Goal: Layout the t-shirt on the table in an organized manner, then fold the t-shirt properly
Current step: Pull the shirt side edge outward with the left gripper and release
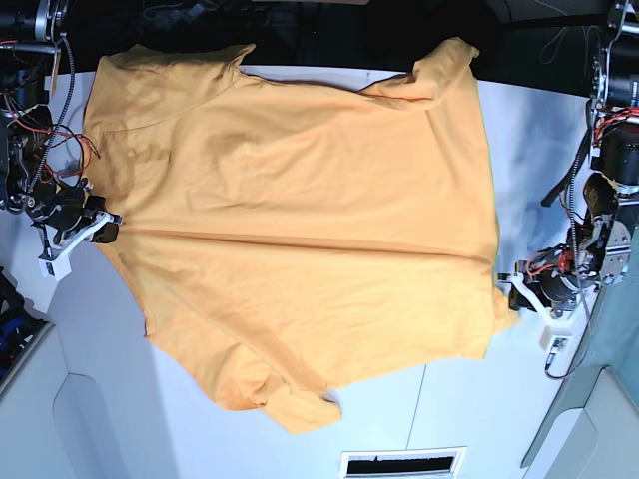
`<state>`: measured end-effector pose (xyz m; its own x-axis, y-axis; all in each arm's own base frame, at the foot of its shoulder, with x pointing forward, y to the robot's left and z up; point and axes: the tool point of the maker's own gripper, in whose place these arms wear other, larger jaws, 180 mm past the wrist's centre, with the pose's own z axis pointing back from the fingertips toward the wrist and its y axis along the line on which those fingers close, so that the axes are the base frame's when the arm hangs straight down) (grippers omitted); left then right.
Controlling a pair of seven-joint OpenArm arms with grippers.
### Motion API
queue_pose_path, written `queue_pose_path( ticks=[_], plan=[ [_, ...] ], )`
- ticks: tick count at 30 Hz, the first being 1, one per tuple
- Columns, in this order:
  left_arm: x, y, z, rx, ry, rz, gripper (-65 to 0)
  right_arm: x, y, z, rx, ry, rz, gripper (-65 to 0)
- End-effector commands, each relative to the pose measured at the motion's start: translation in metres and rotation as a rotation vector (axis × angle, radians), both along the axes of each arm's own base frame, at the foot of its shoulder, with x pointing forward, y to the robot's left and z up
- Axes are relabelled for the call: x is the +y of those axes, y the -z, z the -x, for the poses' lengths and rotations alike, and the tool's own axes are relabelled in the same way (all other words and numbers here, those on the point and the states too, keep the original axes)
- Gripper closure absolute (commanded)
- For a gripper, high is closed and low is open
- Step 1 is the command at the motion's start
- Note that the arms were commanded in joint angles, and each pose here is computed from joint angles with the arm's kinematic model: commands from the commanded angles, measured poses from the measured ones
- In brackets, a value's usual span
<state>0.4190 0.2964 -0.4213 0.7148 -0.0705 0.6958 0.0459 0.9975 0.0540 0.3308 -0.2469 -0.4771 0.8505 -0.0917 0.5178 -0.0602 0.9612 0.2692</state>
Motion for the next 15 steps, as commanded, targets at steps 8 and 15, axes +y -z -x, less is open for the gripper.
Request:
queue_pose_path(
  ticks=[8, 15],
  plan=[
    [-0.005, 0.015, -0.007, -0.019, -0.087, -0.05, -26.2, -0.009, 0.007, 0.014, 0.096, -0.022, 0.043, 0.0],
    [-0.017, 0.006, -0.019, -0.043, -0.079, -0.023, -26.2, -0.009, 0.008, 0.015, 0.099, -0.022, 0.042, 0.0]
  ],
)
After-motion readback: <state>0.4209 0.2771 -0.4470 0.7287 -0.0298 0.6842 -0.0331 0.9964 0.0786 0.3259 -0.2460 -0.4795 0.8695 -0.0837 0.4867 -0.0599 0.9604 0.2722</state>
